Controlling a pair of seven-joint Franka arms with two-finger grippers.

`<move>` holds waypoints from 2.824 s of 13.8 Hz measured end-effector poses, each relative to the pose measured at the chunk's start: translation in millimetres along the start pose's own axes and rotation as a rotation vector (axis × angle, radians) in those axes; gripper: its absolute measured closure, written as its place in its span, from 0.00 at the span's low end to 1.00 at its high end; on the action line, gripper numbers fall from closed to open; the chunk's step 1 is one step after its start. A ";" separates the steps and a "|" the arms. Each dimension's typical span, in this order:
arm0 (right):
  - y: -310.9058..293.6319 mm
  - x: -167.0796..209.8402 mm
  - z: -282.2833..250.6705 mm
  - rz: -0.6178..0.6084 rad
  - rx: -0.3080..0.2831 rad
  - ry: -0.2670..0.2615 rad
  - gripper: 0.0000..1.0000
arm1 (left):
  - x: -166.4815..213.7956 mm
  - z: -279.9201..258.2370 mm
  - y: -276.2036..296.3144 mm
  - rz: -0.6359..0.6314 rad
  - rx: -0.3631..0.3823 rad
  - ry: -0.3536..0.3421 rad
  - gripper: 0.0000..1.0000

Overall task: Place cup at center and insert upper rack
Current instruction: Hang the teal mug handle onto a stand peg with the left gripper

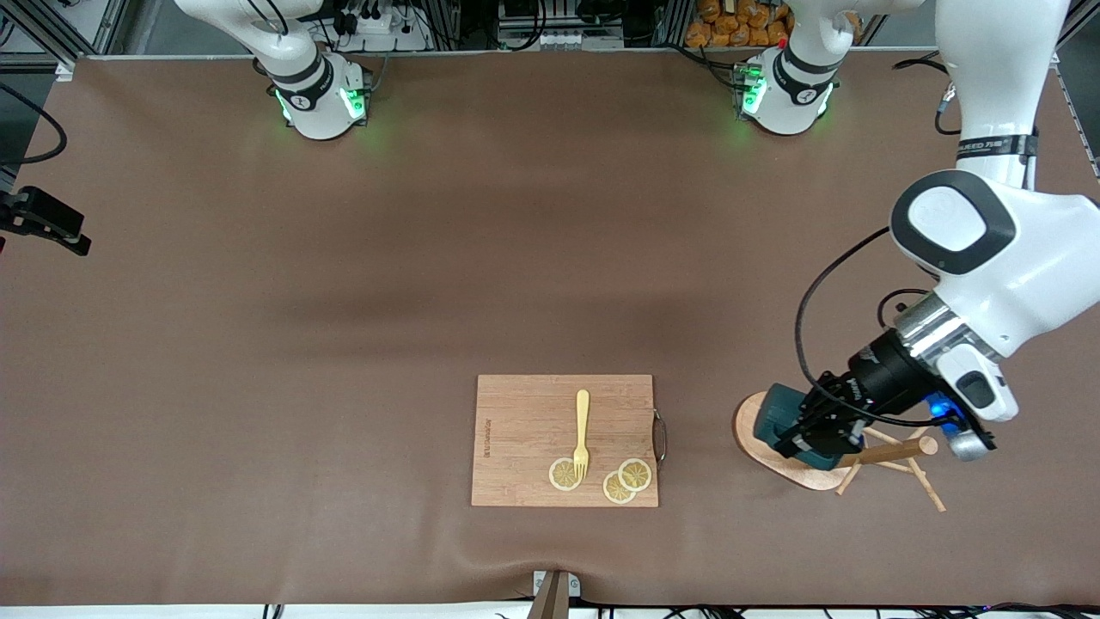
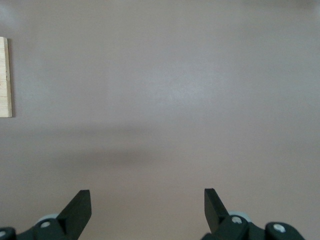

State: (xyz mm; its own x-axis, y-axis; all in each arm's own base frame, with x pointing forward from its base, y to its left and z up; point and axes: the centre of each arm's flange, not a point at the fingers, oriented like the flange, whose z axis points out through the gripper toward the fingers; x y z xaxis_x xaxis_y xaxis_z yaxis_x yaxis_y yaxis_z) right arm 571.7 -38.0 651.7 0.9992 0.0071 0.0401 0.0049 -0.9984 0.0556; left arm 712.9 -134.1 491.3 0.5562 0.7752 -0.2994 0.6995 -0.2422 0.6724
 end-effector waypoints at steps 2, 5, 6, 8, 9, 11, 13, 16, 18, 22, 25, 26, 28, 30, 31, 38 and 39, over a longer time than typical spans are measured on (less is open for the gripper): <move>-0.1 0.0 0.0 0.000 0.000 0.000 0.00 | 17.2 -4.3 -10.1 -0.043 0.008 -0.011 0.95; -0.2 0.0 0.0 0.000 0.000 0.000 0.00 | 29.2 0.0 -26.5 -0.076 0.040 -0.026 0.95; -0.1 0.0 0.0 0.000 0.000 0.000 0.00 | 31.8 3.0 -32.5 -0.085 0.050 -0.027 0.95; -0.2 -0.1 0.1 0.000 0.000 -0.001 0.00 | 39.8 4.4 -42.4 -0.088 0.068 -0.030 0.95; -0.2 -0.2 0.2 0.000 0.000 -0.002 0.00 | 46.5 1.8 -46.5 -0.074 0.074 -0.038 0.95; -0.3 -0.5 0.4 0.000 0.000 -0.005 0.00 | 58.5 -4.2 -52.9 -0.052 0.063 -0.071 0.95; -0.3 -0.9 0.7 0.000 0.001 -0.008 0.00 | 62.9 -5.0 -56.9 -0.021 0.054 -0.084 0.95; -0.3 -1.0 0.8 0.000 0.001 -0.009 0.00 | 67.9 -5.7 -63.2 0.022 0.041 -0.121 0.95; -0.2 -1.1 0.9 0.000 0.001 -0.010 0.00 | 72.0 -7.9 -65.0 0.020 0.039 -0.121 0.95; 0.3 -1.2 1.0 0.001 0.001 -0.011 0.00 | 80.9 -9.8 -69.4 0.003 0.037 -0.118 0.95; 0.4 -1.2 1.0 0.001 0.001 -0.011 0.00 | 89.2 -10.3 -73.3 -0.041 0.005 -0.132 0.95; 0.4 -1.3 1.0 0.001 0.001 -0.011 0.00 | 94.0 -11.5 -75.4 -0.049 0.002 -0.130 0.95; 0.4 -1.3 1.0 0.001 0.001 -0.012 0.00 | 102.4 -12.8 -79.7 -0.071 -0.006 -0.128 0.95; 0.4 -1.3 1.0 0.001 0.001 -0.012 0.00 | 114.1 -17.3 -84.6 -0.097 -0.020 -0.122 0.95; 0.5 -1.3 1.1 0.001 0.001 -0.012 0.00 | 120.0 -19.0 -87.6 -0.107 -0.022 -0.118 0.95; 0.4 -1.5 1.2 0.001 0.001 -0.013 0.00 | 136.9 -20.1 -96.9 -0.152 -0.071 -0.131 0.95; 0.4 -1.5 1.2 0.001 0.001 -0.014 0.00 | 139.3 -22.1 -97.3 -0.157 -0.076 -0.128 0.95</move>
State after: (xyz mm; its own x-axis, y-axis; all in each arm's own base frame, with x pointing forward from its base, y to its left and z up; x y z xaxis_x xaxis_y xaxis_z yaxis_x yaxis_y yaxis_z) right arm 570.3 -38.5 650.5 0.9996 0.0050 0.0265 0.0035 -0.9985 0.0547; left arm 712.4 10.3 399.2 0.4991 0.7182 -0.4849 0.7490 -0.0761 0.6582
